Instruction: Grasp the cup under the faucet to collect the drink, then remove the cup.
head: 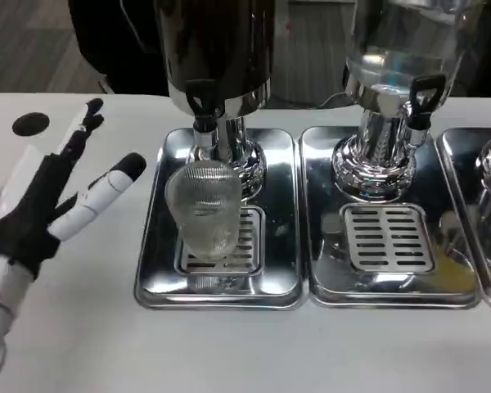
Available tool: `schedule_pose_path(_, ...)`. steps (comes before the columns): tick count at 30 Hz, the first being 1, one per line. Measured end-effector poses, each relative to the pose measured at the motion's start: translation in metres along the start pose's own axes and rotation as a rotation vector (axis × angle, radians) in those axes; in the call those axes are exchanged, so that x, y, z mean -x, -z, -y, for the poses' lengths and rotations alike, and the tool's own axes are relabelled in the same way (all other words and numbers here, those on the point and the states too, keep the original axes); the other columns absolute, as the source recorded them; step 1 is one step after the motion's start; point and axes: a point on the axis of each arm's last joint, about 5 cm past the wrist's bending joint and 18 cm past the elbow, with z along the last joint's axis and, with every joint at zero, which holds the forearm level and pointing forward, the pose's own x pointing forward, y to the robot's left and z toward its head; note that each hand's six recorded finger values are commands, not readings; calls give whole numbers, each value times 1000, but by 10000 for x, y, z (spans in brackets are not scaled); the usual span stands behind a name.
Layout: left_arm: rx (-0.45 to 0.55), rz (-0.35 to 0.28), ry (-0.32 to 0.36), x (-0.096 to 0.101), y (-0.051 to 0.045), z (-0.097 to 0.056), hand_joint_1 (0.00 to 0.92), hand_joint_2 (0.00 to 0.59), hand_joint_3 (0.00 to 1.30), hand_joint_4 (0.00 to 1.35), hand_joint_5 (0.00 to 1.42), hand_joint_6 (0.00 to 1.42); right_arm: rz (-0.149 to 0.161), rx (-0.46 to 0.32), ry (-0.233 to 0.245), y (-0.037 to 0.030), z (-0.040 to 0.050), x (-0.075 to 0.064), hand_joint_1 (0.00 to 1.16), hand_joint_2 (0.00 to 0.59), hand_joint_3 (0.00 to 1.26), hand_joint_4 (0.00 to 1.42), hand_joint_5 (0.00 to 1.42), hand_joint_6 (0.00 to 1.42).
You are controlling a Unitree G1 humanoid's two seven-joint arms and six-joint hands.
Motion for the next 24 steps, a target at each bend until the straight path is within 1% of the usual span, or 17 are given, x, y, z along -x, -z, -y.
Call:
schedule_pose_path(2,-46,20,-13,66,-38,-117,7,62,75,74,40,0,-13,6,-30,48,-31,-24,774,522,422,409,330,256)
schedule_pose_path(4,-58,16,-12,94,-36,-132,2,62,85,78,40,0,-6,4,-36,55,-45,-39,774,522,422,409,333,257)
schedule_pose_path(5,-76,15,-5,125,-39,-143,2,61,86,78,40,0,-4,9,-49,69,-59,-51,774,522,422,409,334,257)
schedule_pose_path(6,-105,19,5,159,-51,-154,1,60,86,79,40,0,-12,11,-61,90,-81,-54,774,522,422,409,335,257)
schedule_pose_path(8,-137,25,14,194,-66,-171,0,59,91,76,40,0,-25,16,-81,112,-111,-57,775,522,422,409,336,258)
schedule_pose_path(10,-171,29,18,235,-81,-201,0,58,102,72,40,0,-28,26,-104,123,-130,-61,775,522,422,409,337,258)
schedule_pose_path(14,-258,55,19,282,-146,-251,0,57,114,83,46,0,-19,44,-138,147,-151,-99,775,522,422,409,338,259)
schedule_pose_path(16,-267,65,10,287,-180,-274,0,58,117,88,49,0,-21,48,-153,160,-169,-108,775,522,422,409,339,260)
schedule_pose_path(17,-262,63,6,287,-192,-295,0,58,117,90,49,0,-28,48,-160,166,-180,-108,776,522,422,409,339,260)
schedule_pose_path(20,-202,19,1,284,-175,-356,0,59,116,95,50,0,-31,47,-170,166,-198,-106,776,522,422,409,339,260)
schedule_pose_path(21,-174,-5,2,265,-163,-376,0,60,112,104,51,0,-30,46,-177,165,-210,-109,776,522,422,409,339,260)
schedule_pose_path(24,-151,-33,5,207,-166,-404,0,60,110,108,53,0,-28,44,-186,163,-227,-113,776,522,422,409,339,261)
